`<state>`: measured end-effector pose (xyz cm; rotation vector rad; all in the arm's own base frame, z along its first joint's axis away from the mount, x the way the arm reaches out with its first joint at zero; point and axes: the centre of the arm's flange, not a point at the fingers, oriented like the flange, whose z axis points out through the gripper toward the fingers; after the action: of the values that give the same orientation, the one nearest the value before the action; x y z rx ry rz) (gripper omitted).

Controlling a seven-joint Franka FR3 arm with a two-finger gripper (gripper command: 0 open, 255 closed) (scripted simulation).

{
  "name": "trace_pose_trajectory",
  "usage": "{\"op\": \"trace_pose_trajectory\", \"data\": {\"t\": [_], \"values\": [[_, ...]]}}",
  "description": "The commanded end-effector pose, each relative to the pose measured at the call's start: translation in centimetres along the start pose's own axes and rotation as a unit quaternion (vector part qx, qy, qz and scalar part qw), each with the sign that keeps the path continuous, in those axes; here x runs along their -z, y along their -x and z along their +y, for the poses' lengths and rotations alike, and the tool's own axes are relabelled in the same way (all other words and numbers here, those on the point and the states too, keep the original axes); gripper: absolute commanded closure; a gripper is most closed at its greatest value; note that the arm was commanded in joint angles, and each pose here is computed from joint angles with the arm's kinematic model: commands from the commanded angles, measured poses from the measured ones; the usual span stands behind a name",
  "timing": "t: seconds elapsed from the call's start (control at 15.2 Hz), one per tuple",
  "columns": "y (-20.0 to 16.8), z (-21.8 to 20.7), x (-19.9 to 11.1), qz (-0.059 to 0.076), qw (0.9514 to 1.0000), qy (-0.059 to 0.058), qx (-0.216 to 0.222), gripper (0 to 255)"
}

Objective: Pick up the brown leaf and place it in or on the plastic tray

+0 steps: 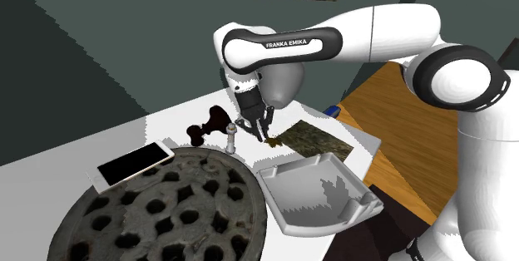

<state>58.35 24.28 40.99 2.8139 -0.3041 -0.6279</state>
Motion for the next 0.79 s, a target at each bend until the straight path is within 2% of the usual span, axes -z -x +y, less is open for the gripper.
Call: {"op": "trace_pose_trajectory", "data": {"t": [0.0, 0.4, 0.46, 0.53, 0.59, 0.66, 0.73], "values": [[-0.1, 0.0, -0.1, -0.001, 1.0000, 0.001, 0.000, 255], [-0.1, 0.0, -0.1, -0.001, 1.0000, 0.001, 0.000, 255], [-0.1, 0.0, -0.1, -0.001, 1.0000, 0.001, 0.000, 0], [2.2, 1.1, 0.5, 0.044, 0.9963, -0.012, 0.073, 0], [4.4, 2.5, 0.9, 0.088, 0.9852, -0.024, 0.145, 0], [6.4, 4.2, 1.1, 0.131, 0.9667, -0.036, 0.217, 0], [7.4, 5.4, 1.1, 0.157, 0.9521, -0.043, 0.259, 0]]}}
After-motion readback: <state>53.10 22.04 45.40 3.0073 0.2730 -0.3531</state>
